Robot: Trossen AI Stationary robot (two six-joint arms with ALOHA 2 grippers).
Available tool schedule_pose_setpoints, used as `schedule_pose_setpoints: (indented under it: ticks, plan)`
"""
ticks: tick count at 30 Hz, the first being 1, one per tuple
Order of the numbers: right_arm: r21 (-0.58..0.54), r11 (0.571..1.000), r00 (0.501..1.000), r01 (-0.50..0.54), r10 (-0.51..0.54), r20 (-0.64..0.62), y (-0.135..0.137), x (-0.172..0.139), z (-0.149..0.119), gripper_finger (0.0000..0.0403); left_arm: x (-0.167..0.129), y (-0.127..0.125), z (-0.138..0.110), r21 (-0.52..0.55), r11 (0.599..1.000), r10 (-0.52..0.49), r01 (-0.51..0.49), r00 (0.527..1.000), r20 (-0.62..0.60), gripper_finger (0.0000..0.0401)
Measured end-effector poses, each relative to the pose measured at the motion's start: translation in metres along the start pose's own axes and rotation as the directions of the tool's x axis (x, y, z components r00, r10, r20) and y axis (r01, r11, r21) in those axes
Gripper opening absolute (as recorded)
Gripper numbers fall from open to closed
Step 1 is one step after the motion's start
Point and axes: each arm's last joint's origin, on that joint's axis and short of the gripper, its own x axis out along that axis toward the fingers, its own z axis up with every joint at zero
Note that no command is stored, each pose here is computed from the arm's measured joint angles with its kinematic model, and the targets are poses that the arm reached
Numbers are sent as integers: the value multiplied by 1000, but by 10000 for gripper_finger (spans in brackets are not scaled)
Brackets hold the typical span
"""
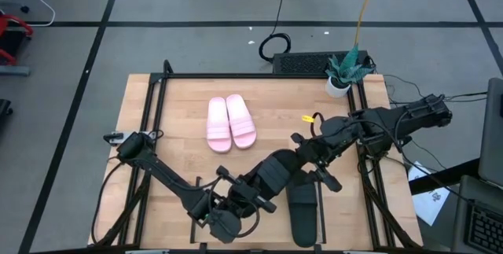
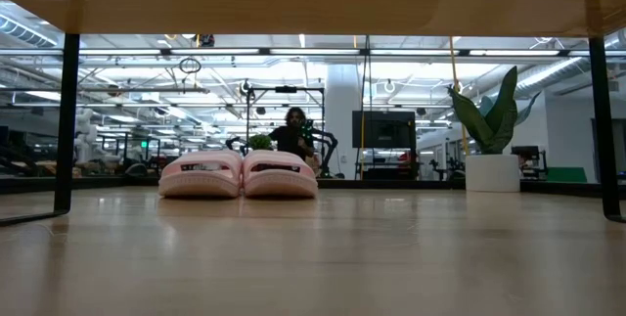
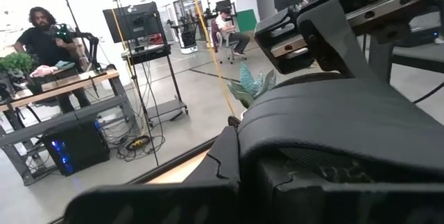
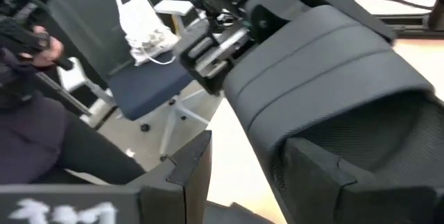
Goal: Pick and place slides into the shelf
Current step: Put the black slipper on the shelf
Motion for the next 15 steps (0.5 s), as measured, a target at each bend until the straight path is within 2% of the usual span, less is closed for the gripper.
schedule_pose_setpoints:
  ticks: [15]
  plan:
    - [-11,1000,1000,0,0,-5,-8,15,1,155,2,1,2,-33,999,14,-14,1000,-1,0]
